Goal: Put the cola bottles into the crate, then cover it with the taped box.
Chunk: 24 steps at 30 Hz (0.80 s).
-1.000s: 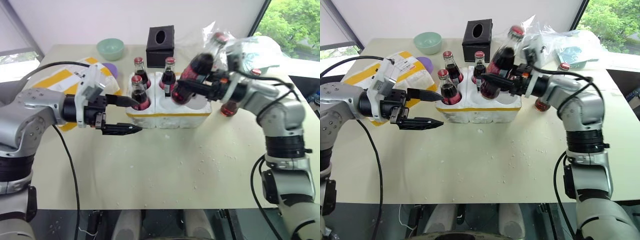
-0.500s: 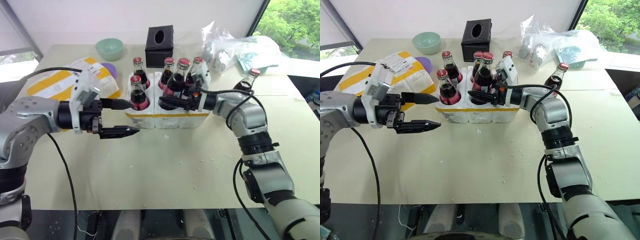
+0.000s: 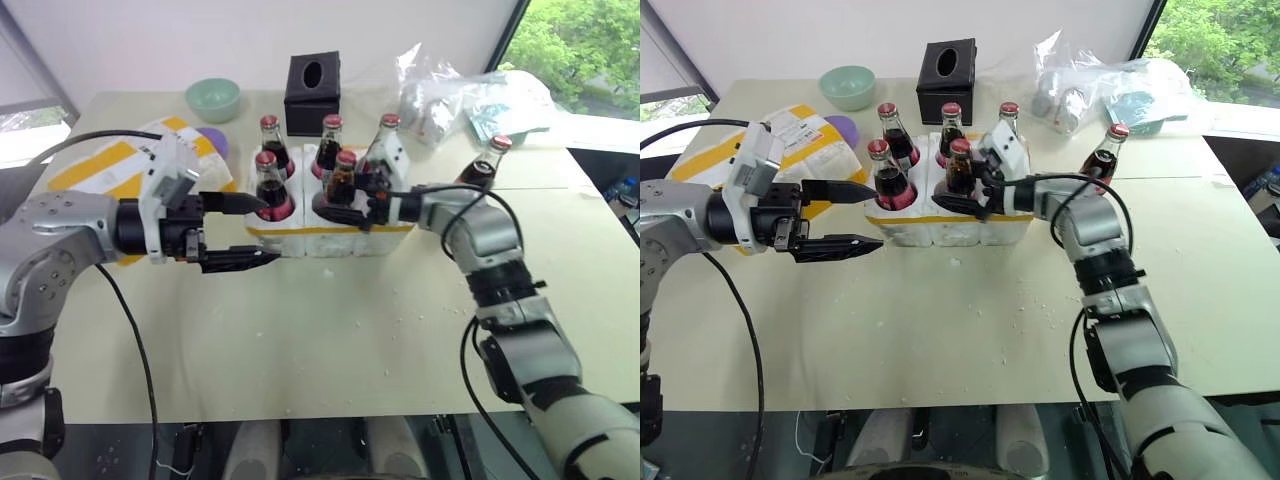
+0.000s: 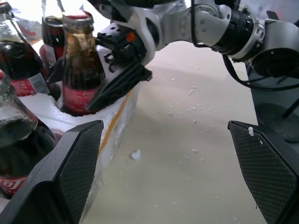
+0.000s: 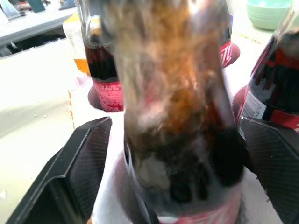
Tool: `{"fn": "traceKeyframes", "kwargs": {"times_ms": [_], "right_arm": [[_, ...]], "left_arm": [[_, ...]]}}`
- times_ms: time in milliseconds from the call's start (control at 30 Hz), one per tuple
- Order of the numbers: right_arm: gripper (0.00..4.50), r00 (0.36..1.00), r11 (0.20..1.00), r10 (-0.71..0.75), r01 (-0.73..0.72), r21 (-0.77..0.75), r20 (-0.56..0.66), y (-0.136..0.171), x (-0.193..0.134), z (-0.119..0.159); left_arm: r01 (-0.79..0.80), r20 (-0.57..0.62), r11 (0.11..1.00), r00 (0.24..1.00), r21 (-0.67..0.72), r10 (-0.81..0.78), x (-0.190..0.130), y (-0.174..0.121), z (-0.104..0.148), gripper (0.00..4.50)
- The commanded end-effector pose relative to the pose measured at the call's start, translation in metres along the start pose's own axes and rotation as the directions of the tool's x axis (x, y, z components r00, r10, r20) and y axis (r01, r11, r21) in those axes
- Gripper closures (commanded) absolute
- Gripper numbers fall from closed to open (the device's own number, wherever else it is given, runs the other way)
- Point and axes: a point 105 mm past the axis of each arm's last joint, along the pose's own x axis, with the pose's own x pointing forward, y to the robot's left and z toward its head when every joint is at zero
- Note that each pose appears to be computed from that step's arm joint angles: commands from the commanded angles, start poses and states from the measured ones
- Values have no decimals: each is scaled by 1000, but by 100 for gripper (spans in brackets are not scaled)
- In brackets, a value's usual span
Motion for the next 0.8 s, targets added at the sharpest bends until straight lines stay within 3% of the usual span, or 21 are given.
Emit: {"fn": "traceKeyframes", "kwargs": {"times_ms": [33, 200, 367, 667, 800], "right_arm": [[2, 995, 995, -90, 92, -28, 52, -5, -45, 18], [2, 977, 977, -213, 213, -2, 16, 6, -103, 9], [2, 942, 941, -333, 335, 51, -41, 23, -141, -5], [2, 737, 733, -668, 676, 83, -102, -7, -199, -29], [2, 667, 657, -740, 744, 120, -86, -26, -201, -36]], "left_arm": [[3, 34, 999, 999, 41, -4, 0, -1, 11, 0], [16, 42, 999, 999, 30, -17, 3, 0, 9, 0], [43, 52, 998, 998, 36, -45, 10, 5, 11, 0], [81, 61, 995, 995, 56, -85, 18, 10, 13, 0], [90, 64, 994, 994, 64, -94, 22, 10, 15, 0]]}}
